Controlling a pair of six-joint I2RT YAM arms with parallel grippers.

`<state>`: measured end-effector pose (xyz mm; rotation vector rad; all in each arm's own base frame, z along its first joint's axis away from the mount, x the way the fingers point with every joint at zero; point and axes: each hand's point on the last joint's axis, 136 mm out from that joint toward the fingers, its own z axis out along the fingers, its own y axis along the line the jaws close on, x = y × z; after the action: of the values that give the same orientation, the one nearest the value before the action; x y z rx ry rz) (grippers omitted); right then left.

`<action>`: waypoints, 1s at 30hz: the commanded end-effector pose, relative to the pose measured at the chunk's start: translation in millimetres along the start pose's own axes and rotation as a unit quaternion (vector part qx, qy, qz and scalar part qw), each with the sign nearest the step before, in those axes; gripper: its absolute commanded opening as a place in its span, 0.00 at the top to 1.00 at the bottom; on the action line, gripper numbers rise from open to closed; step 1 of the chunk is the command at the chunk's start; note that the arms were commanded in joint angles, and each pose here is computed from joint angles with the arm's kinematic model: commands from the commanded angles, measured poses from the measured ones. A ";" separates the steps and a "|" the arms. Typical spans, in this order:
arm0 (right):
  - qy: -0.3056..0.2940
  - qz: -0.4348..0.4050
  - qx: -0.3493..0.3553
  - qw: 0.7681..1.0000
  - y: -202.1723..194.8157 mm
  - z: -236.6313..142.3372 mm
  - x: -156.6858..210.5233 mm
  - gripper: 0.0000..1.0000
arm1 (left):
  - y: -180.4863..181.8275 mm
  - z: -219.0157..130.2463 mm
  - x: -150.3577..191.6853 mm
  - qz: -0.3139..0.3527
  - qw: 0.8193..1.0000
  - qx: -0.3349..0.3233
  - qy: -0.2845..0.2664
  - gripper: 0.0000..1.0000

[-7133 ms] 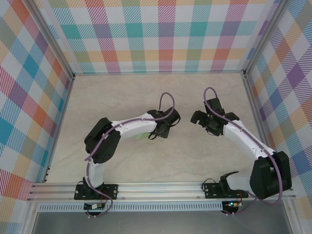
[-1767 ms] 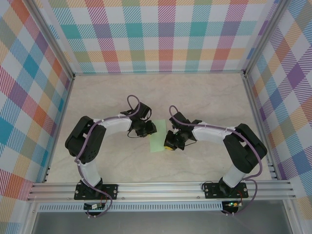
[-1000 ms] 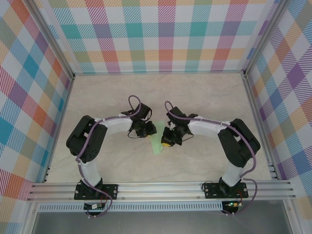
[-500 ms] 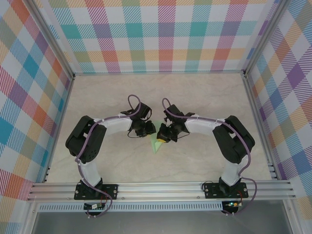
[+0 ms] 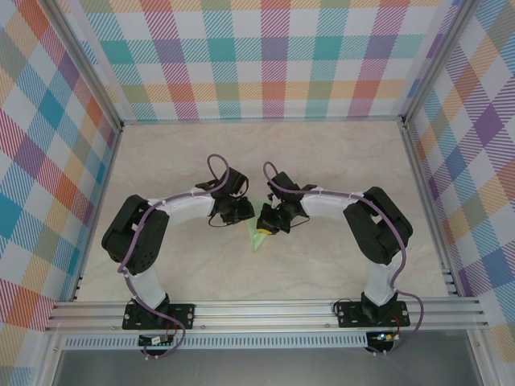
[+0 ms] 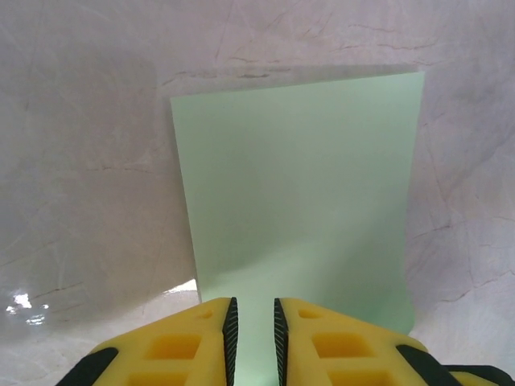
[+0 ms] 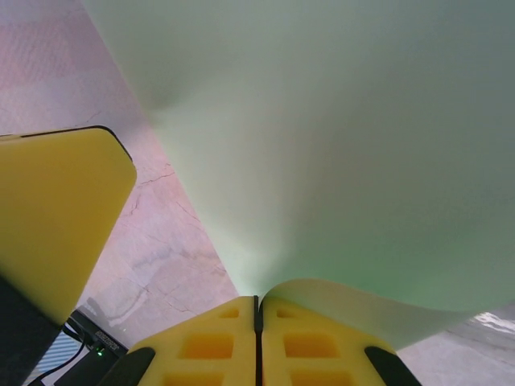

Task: Fold a paper plane with a square sheet of paper (pick it up from the middle)
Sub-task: Third fold the triangle at the center of the table.

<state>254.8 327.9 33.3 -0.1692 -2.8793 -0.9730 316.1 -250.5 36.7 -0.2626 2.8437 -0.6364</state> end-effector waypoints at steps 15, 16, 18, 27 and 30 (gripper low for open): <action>0.018 -0.055 -0.014 0.998 15.4 8.4 5.6 0.93 | 19.0 21.0 12.2 -0.013 0.999 -0.036 0.031 0.83; 0.017 -0.055 -0.013 0.998 15.1 8.6 5.2 0.92 | 18.9 20.9 12.3 -0.013 0.999 -0.036 0.031 0.83; 0.015 -0.053 -0.010 0.998 13.8 9.3 4.1 0.93 | 19.4 21.4 12.6 -0.014 0.999 -0.037 0.032 0.83; 0.004 -0.022 0.016 1.000 -0.2 12.2 1.7 0.93 | 19.0 21.0 13.4 -0.013 0.999 -0.036 0.033 0.84; -0.003 -0.013 0.013 1.000 -0.5 12.7 0.0 0.92 | 19.6 21.1 13.7 -0.013 0.999 -0.037 0.034 0.84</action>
<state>252.7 335.3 29.3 -0.0872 -2.8978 -0.9622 313.1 -248.2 19.5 -0.2745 2.8858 -0.6011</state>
